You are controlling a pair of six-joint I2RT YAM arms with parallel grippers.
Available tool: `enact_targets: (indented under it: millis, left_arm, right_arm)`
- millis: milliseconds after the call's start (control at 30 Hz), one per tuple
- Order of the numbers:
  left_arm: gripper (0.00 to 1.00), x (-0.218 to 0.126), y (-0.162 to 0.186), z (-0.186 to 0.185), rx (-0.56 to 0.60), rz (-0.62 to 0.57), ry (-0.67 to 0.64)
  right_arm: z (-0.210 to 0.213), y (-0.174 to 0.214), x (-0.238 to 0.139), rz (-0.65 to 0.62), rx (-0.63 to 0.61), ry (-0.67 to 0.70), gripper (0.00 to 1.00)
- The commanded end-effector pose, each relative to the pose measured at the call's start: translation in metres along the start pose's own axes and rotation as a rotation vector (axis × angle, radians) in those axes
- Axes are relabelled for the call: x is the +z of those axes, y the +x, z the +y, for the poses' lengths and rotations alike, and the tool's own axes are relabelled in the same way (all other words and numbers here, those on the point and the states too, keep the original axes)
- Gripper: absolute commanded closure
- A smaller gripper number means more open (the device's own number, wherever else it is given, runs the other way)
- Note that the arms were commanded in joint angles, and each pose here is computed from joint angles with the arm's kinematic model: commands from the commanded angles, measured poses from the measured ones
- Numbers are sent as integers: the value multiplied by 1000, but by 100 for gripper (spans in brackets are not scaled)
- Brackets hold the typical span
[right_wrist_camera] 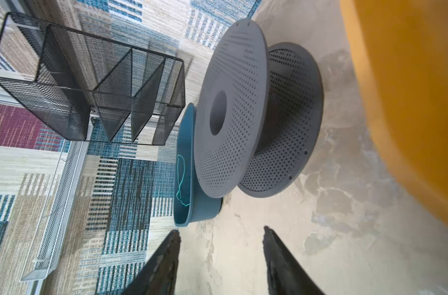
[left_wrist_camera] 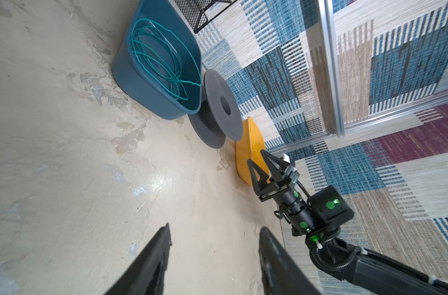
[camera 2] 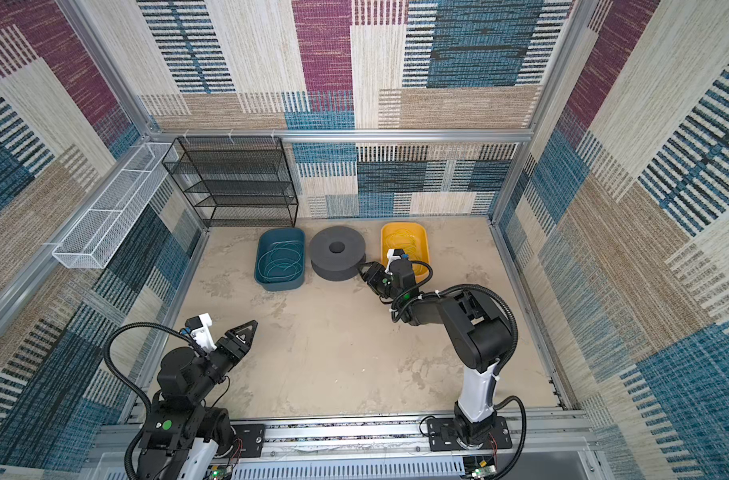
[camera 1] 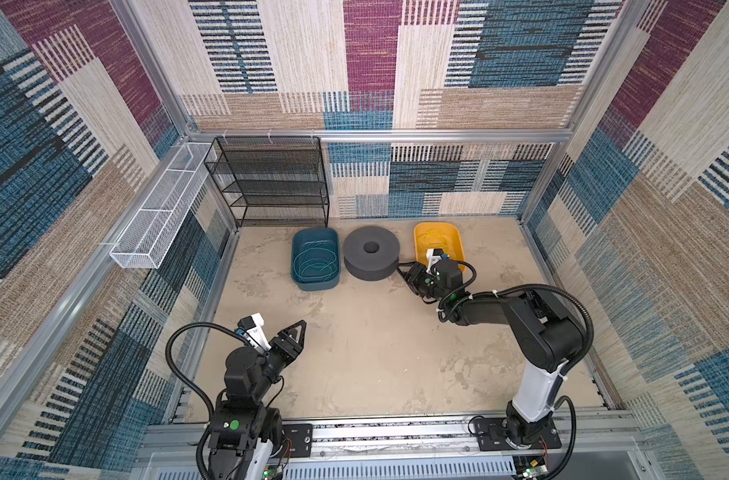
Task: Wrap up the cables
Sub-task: 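Grasp the rim of the grey spool with the right gripper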
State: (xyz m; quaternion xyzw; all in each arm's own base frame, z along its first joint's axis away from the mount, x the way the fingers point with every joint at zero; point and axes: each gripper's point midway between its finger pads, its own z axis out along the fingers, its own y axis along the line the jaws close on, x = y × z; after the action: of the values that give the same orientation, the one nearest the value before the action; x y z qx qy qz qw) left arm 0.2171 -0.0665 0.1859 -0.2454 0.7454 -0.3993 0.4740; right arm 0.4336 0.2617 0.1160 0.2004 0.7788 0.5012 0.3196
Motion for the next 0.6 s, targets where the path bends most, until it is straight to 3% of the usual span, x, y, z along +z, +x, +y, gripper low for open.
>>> enact_targets:
  millis: [0, 567]
  left_arm:
    - [42, -2, -10, -2, -14, -49, -5]
    - [41, 2, -20, -2, -18, -82, -23]
  right_arm:
    - [3, -7, 11, -49, 20, 5, 45]
    - [-7, -15, 69, -56, 86, 64, 45]
